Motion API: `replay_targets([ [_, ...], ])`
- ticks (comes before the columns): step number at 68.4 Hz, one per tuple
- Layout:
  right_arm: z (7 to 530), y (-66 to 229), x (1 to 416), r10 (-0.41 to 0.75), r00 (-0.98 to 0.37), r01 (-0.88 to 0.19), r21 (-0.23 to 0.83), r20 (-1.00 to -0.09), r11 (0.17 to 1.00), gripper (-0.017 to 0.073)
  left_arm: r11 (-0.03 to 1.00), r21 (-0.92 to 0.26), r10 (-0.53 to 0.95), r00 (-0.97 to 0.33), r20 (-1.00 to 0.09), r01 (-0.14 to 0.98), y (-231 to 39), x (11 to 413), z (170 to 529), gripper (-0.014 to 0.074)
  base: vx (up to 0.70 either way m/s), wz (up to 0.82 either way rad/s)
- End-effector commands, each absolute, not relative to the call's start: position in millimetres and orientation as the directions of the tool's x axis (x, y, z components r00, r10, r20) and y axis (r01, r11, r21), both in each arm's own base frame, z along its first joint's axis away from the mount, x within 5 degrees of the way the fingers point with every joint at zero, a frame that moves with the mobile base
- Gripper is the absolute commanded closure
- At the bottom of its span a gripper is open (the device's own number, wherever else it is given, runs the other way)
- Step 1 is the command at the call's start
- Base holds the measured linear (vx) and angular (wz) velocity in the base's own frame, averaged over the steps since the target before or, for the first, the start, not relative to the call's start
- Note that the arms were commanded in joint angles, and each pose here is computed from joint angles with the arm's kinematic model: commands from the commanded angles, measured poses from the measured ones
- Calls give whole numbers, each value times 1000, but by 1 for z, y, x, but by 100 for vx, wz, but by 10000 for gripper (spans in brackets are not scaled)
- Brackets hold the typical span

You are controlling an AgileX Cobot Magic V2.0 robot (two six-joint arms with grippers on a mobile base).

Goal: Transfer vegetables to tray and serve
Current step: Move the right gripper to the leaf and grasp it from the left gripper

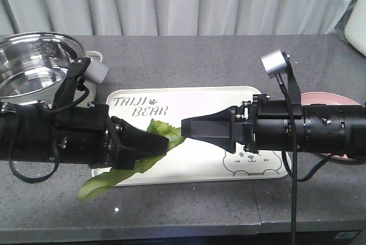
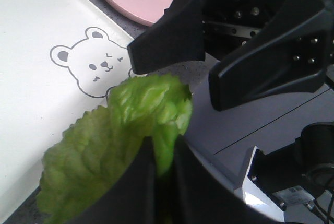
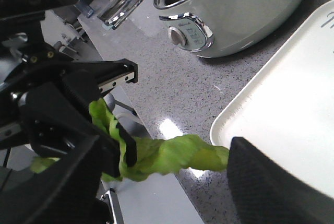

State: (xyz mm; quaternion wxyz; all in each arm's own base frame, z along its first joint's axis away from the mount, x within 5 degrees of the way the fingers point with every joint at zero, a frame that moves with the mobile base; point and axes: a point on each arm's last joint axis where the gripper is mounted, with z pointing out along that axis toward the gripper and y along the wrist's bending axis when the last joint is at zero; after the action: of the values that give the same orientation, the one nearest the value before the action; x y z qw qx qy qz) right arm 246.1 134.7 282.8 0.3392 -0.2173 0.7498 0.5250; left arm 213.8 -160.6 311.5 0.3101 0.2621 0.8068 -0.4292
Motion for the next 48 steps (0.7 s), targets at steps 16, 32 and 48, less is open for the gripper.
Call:
replay_targets([
  [16,292,155,250,102,-680,-693,682,-726,236,74,456,-552,98,-655,-749,698,-162,211,329,599,0,0],
  [32,290,157,252,118,-687,-687,693,-717,218,139,447,-555,106,-657,-746,702,-163,210,329,599,0,0],
  [48,291,157,252,122,-684,-690,692,-719,211,351,444,-556,108,-658,-745,703,-163,209,329,599,0,0],
])
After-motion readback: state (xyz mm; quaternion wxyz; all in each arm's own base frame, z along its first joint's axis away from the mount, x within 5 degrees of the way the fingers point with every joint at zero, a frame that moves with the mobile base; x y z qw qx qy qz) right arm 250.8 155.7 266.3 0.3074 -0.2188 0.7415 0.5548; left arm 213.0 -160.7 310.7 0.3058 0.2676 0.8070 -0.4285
